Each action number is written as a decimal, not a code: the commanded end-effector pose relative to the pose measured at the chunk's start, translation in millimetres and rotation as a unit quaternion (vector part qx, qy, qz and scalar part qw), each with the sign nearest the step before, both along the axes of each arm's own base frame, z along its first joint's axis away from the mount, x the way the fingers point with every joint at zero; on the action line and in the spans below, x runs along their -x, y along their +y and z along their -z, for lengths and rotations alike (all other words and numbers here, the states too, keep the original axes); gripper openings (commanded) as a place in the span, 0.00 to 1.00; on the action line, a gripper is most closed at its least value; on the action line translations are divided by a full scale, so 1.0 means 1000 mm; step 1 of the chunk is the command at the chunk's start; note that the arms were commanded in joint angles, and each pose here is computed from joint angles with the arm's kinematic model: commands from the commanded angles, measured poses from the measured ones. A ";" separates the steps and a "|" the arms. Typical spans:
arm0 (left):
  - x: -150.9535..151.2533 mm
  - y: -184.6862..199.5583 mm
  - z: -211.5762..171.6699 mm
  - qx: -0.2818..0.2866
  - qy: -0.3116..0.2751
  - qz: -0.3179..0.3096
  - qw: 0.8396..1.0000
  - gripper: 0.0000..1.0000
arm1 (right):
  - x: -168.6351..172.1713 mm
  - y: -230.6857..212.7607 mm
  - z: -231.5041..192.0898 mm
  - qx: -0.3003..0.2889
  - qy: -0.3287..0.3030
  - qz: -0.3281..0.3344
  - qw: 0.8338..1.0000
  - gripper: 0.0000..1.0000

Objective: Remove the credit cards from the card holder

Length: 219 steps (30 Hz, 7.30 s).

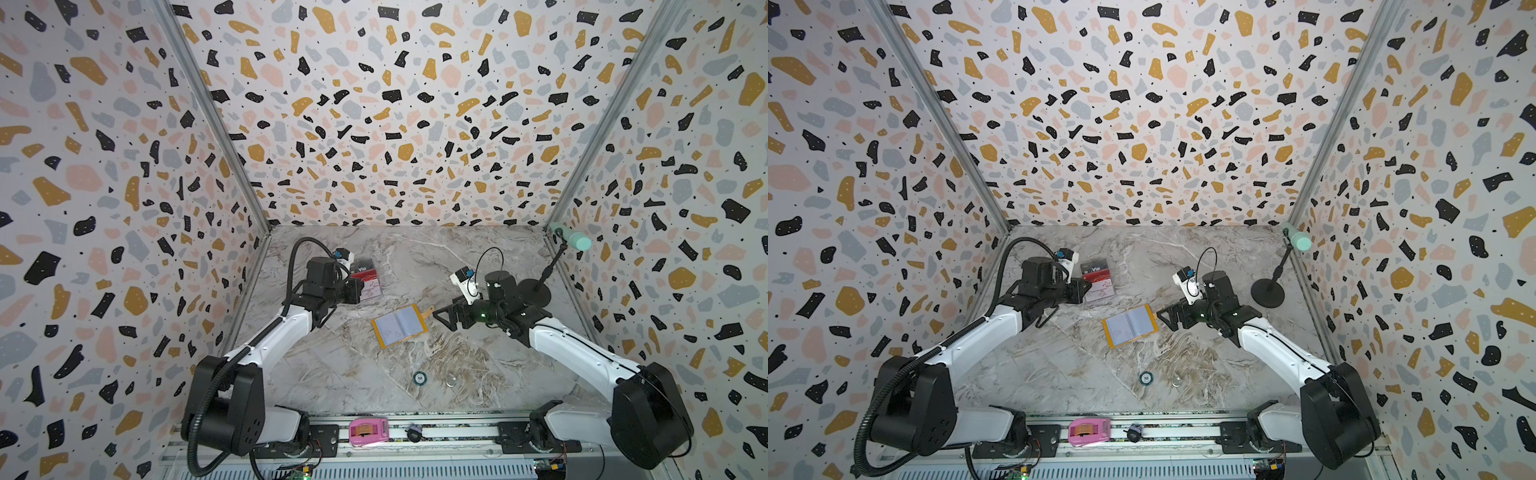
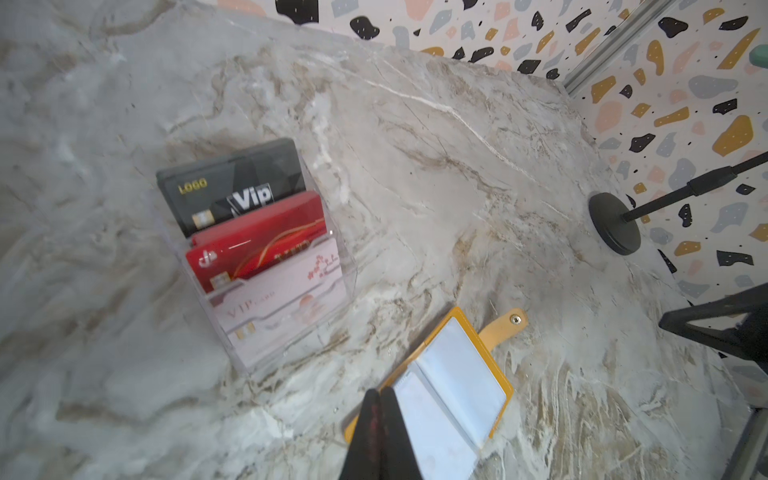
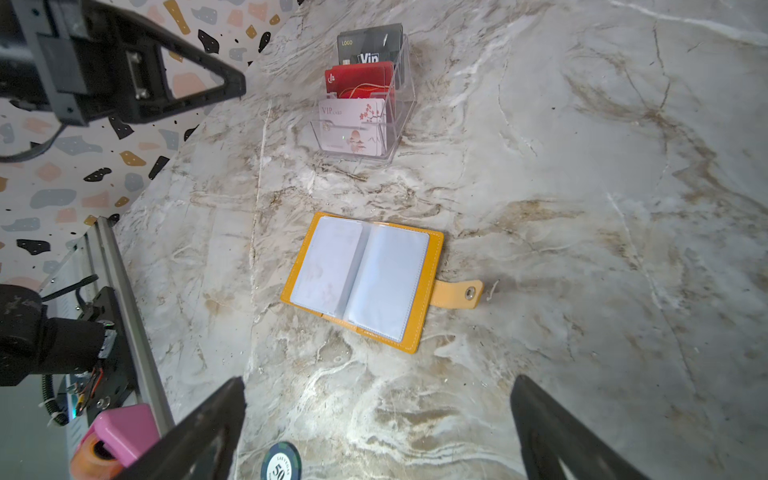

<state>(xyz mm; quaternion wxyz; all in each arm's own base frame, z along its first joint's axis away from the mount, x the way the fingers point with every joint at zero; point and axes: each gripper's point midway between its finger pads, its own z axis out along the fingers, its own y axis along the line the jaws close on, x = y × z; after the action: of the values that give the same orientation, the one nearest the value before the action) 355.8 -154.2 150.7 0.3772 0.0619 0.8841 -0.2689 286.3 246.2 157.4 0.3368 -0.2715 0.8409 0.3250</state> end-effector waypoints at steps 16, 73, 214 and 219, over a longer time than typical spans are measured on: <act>0.069 -0.049 0.072 0.065 0.087 0.002 0.994 0.00 | -0.006 0.060 0.022 0.075 -0.055 0.001 0.996 0.89; 0.105 -0.038 0.145 0.021 0.145 -0.033 0.989 0.00 | 0.004 0.141 0.115 0.176 -0.051 -0.046 0.982 0.74; 0.113 -0.026 0.117 -0.033 0.126 -0.013 0.991 0.00 | 0.046 0.114 0.090 0.005 0.204 -0.010 0.979 0.45; 0.101 -0.035 0.109 -0.029 0.120 -0.005 0.992 0.00 | 0.040 0.117 0.085 -0.029 0.221 -0.016 0.975 0.46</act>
<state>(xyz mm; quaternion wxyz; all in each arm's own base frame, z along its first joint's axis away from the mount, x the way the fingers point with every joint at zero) 248.2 -184.8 36.0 0.2628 0.0236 0.9314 -0.2508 245.6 359.2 57.5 0.1456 -0.2028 0.8931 0.3743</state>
